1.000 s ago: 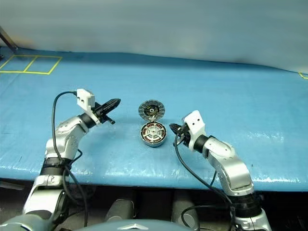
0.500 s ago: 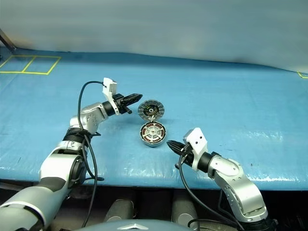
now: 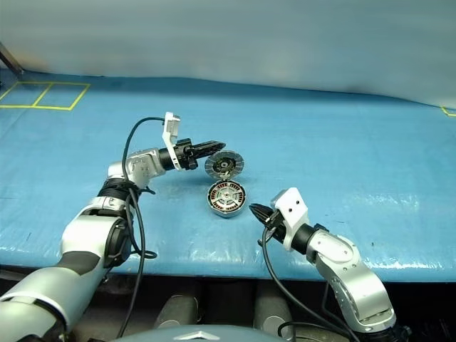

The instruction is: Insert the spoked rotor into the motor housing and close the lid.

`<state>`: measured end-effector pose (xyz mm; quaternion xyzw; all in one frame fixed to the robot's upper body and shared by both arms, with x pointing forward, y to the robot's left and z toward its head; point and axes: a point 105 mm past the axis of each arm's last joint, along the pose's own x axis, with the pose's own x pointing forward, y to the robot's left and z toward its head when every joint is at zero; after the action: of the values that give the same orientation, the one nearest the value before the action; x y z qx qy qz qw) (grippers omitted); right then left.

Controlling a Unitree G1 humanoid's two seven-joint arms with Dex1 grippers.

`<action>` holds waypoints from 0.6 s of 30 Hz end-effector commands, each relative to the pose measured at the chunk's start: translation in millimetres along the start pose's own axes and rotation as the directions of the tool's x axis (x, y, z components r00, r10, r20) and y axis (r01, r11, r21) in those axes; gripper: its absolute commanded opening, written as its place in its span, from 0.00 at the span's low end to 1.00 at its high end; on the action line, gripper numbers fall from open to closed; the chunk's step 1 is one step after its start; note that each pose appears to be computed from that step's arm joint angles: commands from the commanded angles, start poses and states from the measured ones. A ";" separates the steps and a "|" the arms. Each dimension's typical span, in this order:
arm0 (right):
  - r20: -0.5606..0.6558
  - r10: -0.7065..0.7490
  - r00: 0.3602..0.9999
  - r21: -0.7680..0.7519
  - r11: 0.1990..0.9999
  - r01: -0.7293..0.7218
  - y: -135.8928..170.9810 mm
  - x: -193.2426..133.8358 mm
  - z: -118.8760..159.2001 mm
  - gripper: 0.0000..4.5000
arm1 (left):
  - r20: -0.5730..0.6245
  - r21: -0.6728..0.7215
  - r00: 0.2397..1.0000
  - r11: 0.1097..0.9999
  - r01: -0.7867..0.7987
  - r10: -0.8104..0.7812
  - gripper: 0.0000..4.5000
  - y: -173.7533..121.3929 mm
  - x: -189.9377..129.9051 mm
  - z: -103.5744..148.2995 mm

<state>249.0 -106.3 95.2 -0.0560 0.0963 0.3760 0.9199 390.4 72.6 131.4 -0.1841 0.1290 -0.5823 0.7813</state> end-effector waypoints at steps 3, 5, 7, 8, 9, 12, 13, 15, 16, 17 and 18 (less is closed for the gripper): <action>0.070 0.004 0.998 -0.047 0.999 -0.001 1.5 1.6 19.6 0.00 | -0.109 0.055 0.993 0.997 0.058 -0.051 0.00 -9.0 1.0 -6.4; 0.064 0.002 0.998 -0.045 0.999 0.001 0.8 2.2 17.9 0.00 | -0.117 0.050 0.991 0.996 0.075 -0.069 0.00 -11.5 0.3 -8.3; 0.061 0.000 0.998 -0.043 0.999 0.002 0.2 2.5 16.9 0.00 | -0.126 0.048 0.989 0.995 0.091 -0.084 0.00 -13.8 -0.8 -10.9; 0.061 0.000 0.998 -0.043 0.999 0.003 0.1 2.5 16.7 0.00 | -0.129 0.047 0.988 0.994 0.097 -0.090 0.00 -14.8 -1.5 -12.3; 0.060 -0.001 0.998 -0.042 0.999 0.004 0.0 2.4 16.6 0.00 | -0.131 0.046 0.987 0.994 0.101 -0.094 0.00 -15.6 -2.1 -13.4; 0.056 -0.006 0.998 -0.042 0.999 0.009 -1.8 2.5 15.6 0.00 | -0.149 0.040 0.984 0.994 0.106 -0.099 0.00 -16.9 -4.3 -18.9; 0.055 -0.009 0.998 -0.042 0.999 0.011 -2.6 2.6 15.5 0.00 | -0.155 0.037 0.983 0.994 0.107 -0.100 0.00 -17.1 -5.0 -20.6; 0.055 -0.016 0.998 -0.043 0.999 0.018 -4.0 2.9 15.7 0.00 | -0.176 0.036 0.979 0.993 0.108 -0.100 0.00 -17.6 -6.5 -26.8; 0.056 -0.019 0.998 -0.044 0.999 0.022 -4.5 3.2 15.9 0.00 | -0.189 0.035 0.977 0.994 0.108 -0.100 0.00 -17.7 -7.4 -30.6; 0.056 -0.022 0.998 -0.045 0.999 0.024 -4.8 3.5 16.0 0.00 | -0.197 0.034 0.975 0.994 0.108 -0.100 0.00 -17.9 -8.0 -33.2; 0.056 -0.026 0.998 -0.045 0.999 0.028 -5.3 3.8 16.0 0.00 | -0.208 0.035 0.973 0.994 0.107 -0.097 0.00 -17.8 -8.7 -36.0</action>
<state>255.7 -105.9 99.2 -0.0677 0.0870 0.3684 0.9231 358.9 72.1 101.0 -0.1291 0.1929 -0.6308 0.7404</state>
